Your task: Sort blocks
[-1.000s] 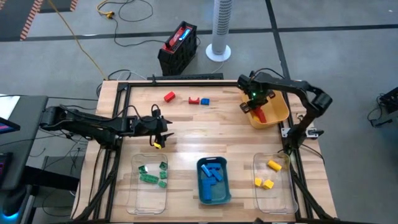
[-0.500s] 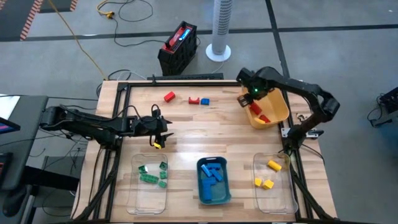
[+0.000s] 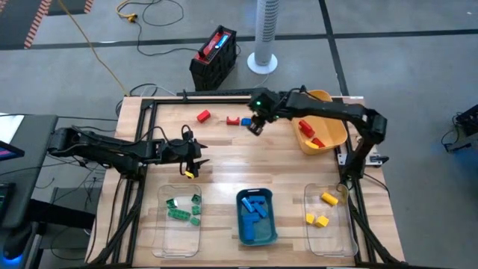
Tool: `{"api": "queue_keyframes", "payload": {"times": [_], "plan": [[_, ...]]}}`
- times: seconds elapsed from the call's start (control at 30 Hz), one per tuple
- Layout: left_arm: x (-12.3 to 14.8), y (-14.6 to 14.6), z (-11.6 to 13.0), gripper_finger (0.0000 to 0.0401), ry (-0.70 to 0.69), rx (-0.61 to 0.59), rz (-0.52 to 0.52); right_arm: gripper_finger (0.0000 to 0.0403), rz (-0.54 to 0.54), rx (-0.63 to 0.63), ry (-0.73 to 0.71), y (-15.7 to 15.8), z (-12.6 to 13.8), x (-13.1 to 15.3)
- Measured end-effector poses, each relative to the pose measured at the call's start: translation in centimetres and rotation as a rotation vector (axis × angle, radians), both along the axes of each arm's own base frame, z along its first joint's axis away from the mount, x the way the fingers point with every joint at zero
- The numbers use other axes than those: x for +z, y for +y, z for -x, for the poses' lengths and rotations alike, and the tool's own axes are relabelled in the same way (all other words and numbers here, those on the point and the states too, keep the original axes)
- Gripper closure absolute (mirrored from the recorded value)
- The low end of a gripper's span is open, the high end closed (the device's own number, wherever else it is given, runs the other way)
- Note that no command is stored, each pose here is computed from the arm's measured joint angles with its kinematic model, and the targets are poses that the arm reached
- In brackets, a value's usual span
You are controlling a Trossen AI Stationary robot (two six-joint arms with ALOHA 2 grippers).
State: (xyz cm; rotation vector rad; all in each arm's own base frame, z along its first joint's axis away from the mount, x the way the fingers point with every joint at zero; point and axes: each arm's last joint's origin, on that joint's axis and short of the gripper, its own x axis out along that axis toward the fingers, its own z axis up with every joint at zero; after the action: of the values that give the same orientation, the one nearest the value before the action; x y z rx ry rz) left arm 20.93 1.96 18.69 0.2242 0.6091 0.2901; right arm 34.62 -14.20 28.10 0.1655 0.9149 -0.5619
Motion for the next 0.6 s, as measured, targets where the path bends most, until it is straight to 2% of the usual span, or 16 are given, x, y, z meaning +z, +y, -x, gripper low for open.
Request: {"api": "queue_keyframes", "payload": {"times": [0.1,0.3,0.47,0.6], "plan": [[-0.1,0.0,0.1,0.0161,0.017,0.003,0.005,0.0212,-0.031,0.071,-0.047,-1.1,-1.5,-2.1],[-0.4,0.0,0.3,0.0161,0.043,0.007,0.012,0.0214,-0.074,0.142,0.016,-3.1,-3.1,-8.0],[-0.4,0.0,0.3,0.0161,0.042,0.008,0.014,0.0194,-0.025,0.226,0.049,-3.5,-4.0,-9.8],[-0.4,0.0,0.3,0.0161,0.043,0.009,0.016,0.0165,-0.013,0.275,0.052,-4.0,-3.8,-9.8]]}}
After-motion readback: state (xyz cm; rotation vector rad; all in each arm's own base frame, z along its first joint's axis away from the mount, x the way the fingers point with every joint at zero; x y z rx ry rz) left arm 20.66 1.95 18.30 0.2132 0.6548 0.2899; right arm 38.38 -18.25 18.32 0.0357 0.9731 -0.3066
